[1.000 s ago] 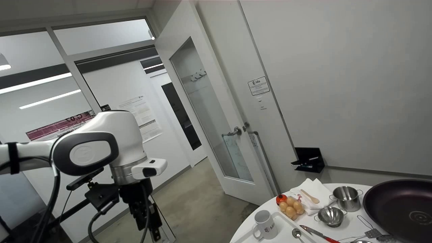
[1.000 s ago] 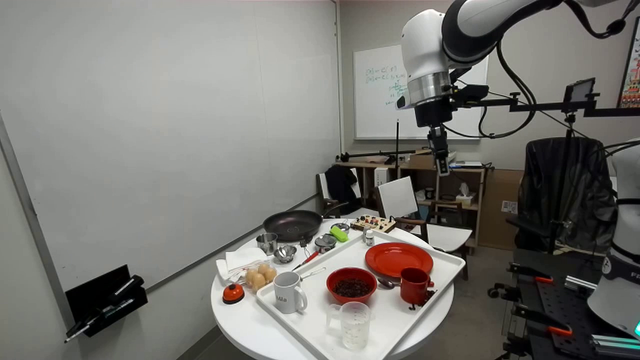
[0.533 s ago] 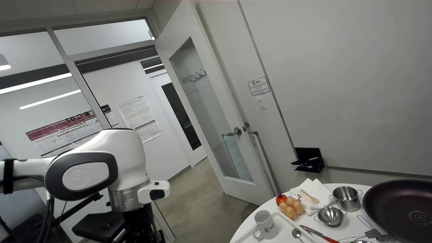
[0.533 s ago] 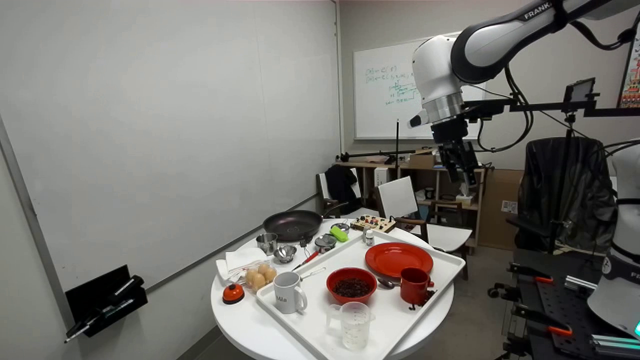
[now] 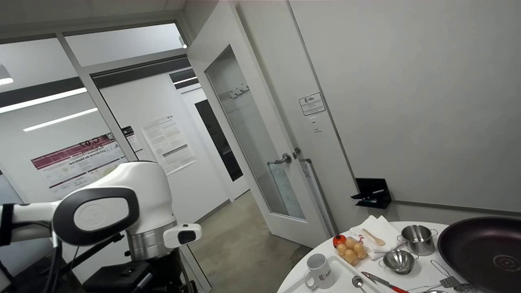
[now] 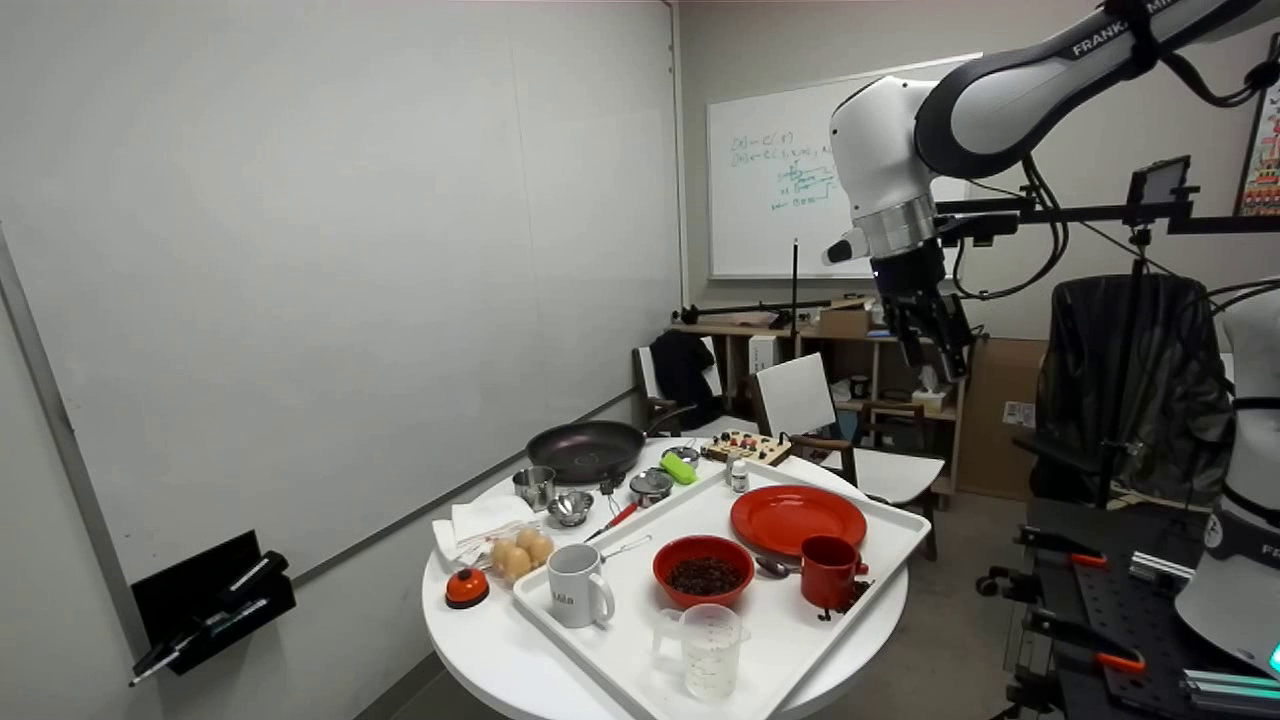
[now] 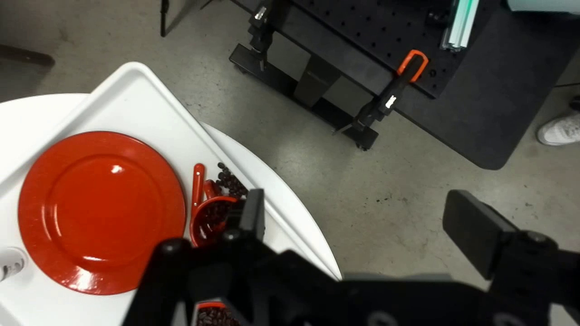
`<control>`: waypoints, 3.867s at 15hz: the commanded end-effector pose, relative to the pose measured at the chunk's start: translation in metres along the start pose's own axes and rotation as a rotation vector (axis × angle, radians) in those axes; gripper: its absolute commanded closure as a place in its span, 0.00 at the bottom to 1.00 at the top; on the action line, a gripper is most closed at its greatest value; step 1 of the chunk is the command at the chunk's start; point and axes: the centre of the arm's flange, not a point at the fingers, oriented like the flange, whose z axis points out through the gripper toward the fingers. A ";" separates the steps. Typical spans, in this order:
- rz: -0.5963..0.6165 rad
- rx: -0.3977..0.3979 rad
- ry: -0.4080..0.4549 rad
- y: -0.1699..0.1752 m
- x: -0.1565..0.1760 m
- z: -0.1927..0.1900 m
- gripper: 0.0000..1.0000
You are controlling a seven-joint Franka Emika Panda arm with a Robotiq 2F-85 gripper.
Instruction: Pour the contents in the red mug into the red bowl
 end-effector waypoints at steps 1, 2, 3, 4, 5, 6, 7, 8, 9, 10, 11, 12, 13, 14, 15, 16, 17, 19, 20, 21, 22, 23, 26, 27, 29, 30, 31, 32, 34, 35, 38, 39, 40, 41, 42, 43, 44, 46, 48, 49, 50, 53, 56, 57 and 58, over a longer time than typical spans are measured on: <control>-0.051 -0.151 -0.052 -0.011 0.027 0.010 0.00; -0.058 -0.181 -0.053 -0.013 0.034 0.014 0.00; -0.079 -0.205 -0.026 -0.013 0.043 0.020 0.00; -0.100 -0.218 -0.003 -0.012 0.050 0.025 0.00; -0.118 -0.213 0.027 -0.008 0.057 0.034 0.00; -0.122 -0.202 0.059 -0.003 0.060 0.042 0.00; -0.117 -0.184 0.095 0.001 0.056 0.054 0.00; -0.112 -0.175 0.117 0.009 0.052 0.065 0.00; -0.118 -0.170 0.133 0.017 0.044 0.079 0.00; -0.121 -0.163 0.147 0.023 0.039 0.089 0.00; -0.140 -0.155 0.161 0.029 0.030 0.102 0.00; -0.170 -0.153 0.178 0.035 0.024 0.113 0.00; -0.212 -0.152 0.192 0.038 0.017 0.123 0.00; -0.245 -0.152 0.197 0.042 0.012 0.131 0.00; -0.267 -0.150 0.198 0.046 0.009 0.137 0.00; -0.278 -0.146 0.192 0.049 0.008 0.142 0.00; -0.290 -0.144 0.185 0.052 0.009 0.145 0.00; -0.298 -0.139 0.151 0.058 0.016 0.147 0.00; -0.294 -0.135 0.136 0.059 0.020 0.148 0.00; -0.271 -0.125 0.164 0.050 0.011 0.145 0.00; -0.270 -0.122 0.161 0.051 0.011 0.147 0.00; -0.271 -0.121 0.160 0.050 0.011 0.147 0.00; -0.254 -0.141 0.148 0.048 0.014 0.146 0.00; -0.255 -0.170 0.151 0.052 0.022 0.147 0.00; -0.276 -0.232 0.154 0.060 0.036 0.149 0.00; -0.296 -0.252 0.167 0.062 0.041 0.147 0.00; -0.303 -0.280 0.167 0.065 0.047 0.146 0.00; -0.315 -0.301 0.170 0.069 0.052 0.145 0.00; -0.326 -0.316 0.169 0.077 0.062 0.149 0.00; -0.333 -0.311 0.169 0.083 0.067 0.155 0.00; -0.348 -0.272 0.169 0.092 0.076 0.177 0.00; -0.347 -0.254 0.167 0.094 0.079 0.187 0.00; -0.347 -0.242 0.161 0.096 0.081 0.196 0.00; -0.349 -0.229 0.155 0.098 0.083 0.206 0.00; -0.352 -0.215 0.148 0.100 0.085 0.215 0.00; -0.357 -0.204 0.143 0.101 0.087 0.224 0.00; -0.362 -0.194 0.136 0.102 0.088 0.232 0.00; -0.379 -0.179 0.130 0.102 0.090 0.246 0.00; -0.398 -0.171 0.122 0.101 0.093 0.258 0.00; -0.398 -0.170 0.111 0.102 0.095 0.266 0.00; -0.404 -0.161 0.111 0.102 0.097 0.272 0.00; -0.392 -0.146 0.111 0.094 0.091 0.270 0.00; -0.376 -0.161 0.110 0.092 0.086 0.271 0.00; -0.362 -0.186 0.101 0.092 0.084 0.269 0.00; -0.353 -0.199 0.093 0.094 0.084 0.268 0.00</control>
